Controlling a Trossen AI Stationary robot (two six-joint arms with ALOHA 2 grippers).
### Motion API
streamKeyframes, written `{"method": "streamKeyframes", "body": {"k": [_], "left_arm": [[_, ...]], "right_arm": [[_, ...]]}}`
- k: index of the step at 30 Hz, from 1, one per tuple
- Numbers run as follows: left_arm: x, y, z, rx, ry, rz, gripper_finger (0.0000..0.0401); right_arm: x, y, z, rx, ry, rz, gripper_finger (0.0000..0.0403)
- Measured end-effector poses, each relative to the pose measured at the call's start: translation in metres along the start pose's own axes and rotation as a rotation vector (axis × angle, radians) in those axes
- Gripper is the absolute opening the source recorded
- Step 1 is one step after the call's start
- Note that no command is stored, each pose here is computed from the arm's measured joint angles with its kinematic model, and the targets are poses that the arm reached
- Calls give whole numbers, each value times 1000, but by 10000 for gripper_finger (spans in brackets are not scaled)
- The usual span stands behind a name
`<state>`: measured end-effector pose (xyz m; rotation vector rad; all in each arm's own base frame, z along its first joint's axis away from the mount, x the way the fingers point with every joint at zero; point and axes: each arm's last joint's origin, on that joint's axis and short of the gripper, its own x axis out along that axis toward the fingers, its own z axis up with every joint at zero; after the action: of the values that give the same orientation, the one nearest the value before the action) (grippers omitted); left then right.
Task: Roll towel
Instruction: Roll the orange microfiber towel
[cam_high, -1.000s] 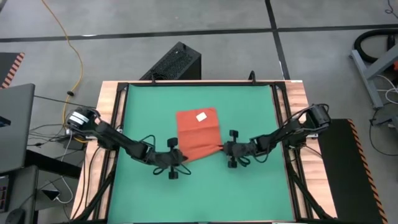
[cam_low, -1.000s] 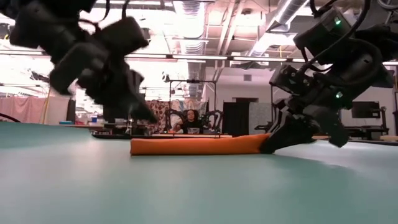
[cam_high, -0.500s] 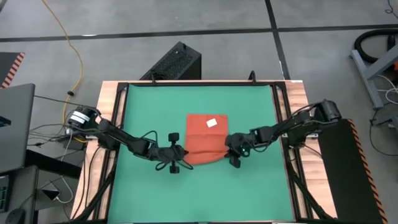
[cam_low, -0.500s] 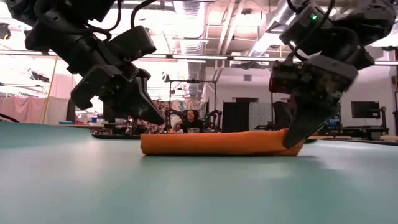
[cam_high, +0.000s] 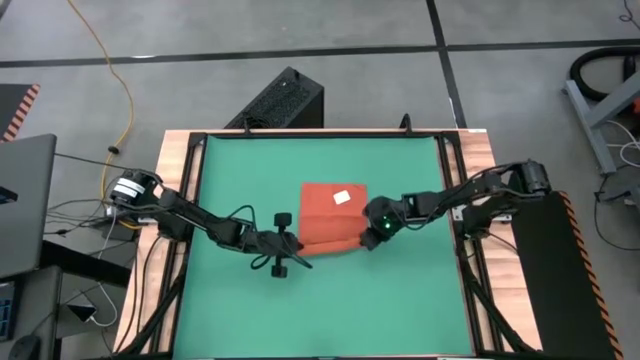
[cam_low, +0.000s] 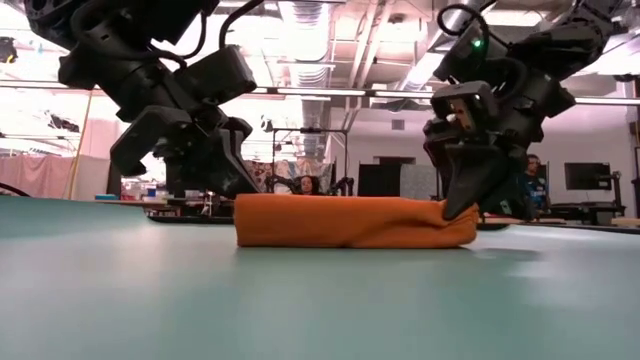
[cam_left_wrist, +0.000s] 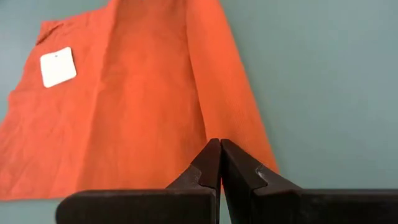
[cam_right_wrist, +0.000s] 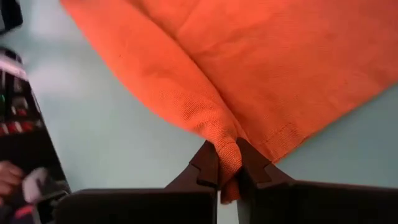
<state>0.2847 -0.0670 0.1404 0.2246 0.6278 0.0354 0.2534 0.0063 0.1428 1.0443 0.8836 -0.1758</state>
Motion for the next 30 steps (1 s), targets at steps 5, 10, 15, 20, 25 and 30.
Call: {"method": "streamKeyframes", "body": {"k": [5, 10, 15, 20, 25, 30], "left_arm": [[-2, -2, 0, 15, 1, 1, 0], [-3, -6, 1, 20, -1, 6, 0], [-12, -10, 1, 44, 18, 81, 0], [-28, -8, 14, 29, -48, 94, 0], [-26, -13, 25, 86, -167, -24, 0], [-6, -16, 14, 156, -146, -3, 0]], "right_arm": [[-4, -8, 9, 152, 28, 5, 31], [-8, -14, 17, 269, 45, 23, 31], [-12, -21, 24, 354, 80, 47, 31], [-15, -27, 28, 391, 91, 39, 31], [-16, -27, 29, 398, 101, 49, 31], [-16, -26, 29, 399, 101, 55, 31]]}}
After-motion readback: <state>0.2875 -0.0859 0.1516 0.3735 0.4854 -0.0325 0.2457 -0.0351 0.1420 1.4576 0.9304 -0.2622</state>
